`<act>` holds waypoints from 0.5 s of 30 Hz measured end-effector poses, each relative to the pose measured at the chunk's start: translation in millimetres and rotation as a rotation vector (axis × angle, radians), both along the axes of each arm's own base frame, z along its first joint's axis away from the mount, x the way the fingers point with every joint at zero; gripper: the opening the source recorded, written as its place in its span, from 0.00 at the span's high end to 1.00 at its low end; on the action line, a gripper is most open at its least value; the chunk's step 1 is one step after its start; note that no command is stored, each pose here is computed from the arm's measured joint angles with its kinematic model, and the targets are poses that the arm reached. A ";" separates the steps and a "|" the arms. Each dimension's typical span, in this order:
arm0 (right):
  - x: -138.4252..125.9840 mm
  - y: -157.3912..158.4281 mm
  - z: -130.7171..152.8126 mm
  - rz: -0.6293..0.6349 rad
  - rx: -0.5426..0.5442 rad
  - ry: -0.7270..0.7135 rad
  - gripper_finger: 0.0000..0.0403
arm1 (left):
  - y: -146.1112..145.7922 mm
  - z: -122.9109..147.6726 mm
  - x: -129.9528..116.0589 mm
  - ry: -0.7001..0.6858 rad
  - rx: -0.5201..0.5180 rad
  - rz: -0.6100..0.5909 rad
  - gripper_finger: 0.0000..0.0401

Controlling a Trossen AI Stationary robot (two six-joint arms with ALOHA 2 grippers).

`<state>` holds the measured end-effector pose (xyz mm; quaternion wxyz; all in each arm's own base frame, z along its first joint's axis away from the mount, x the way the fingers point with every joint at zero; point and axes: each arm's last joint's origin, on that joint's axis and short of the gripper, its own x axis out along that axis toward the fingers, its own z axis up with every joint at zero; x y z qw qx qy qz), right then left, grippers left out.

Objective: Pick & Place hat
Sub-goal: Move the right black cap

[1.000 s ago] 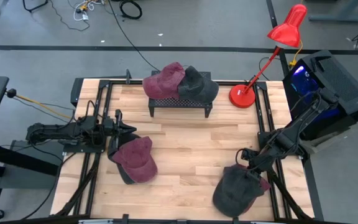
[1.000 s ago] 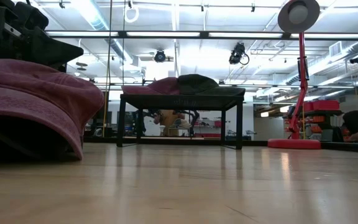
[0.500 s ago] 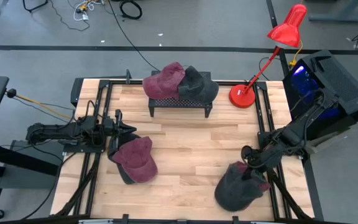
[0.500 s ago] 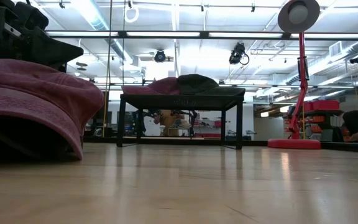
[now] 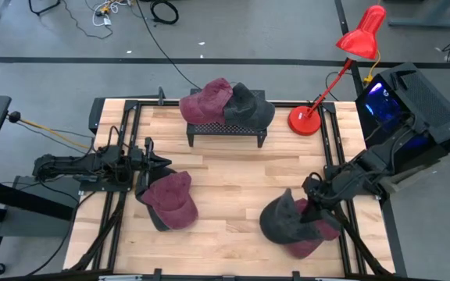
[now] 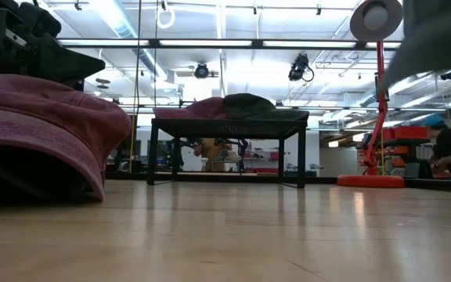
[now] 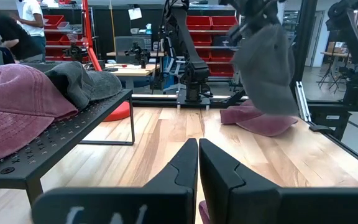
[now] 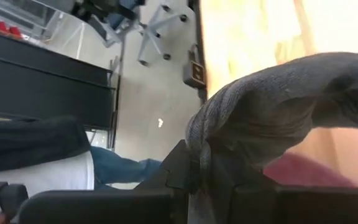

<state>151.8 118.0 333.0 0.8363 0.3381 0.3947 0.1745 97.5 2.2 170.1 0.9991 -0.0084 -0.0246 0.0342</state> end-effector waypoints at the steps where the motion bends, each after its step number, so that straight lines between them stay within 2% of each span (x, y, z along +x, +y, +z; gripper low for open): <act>1: 1.9 -0.4 4.8 0.014 -0.005 -0.020 0.92 | 0.0 0.1 0.0 0.000 0.000 0.000 0.95; 8: 16.4 -8.0 38.6 0.092 -0.039 -0.159 0.92 | 0.0 0.1 0.0 0.000 0.000 0.000 0.95; 15: 30.4 -25.0 69.4 0.090 -0.126 -0.267 0.92 | 0.0 -0.1 0.0 0.000 0.000 0.000 0.95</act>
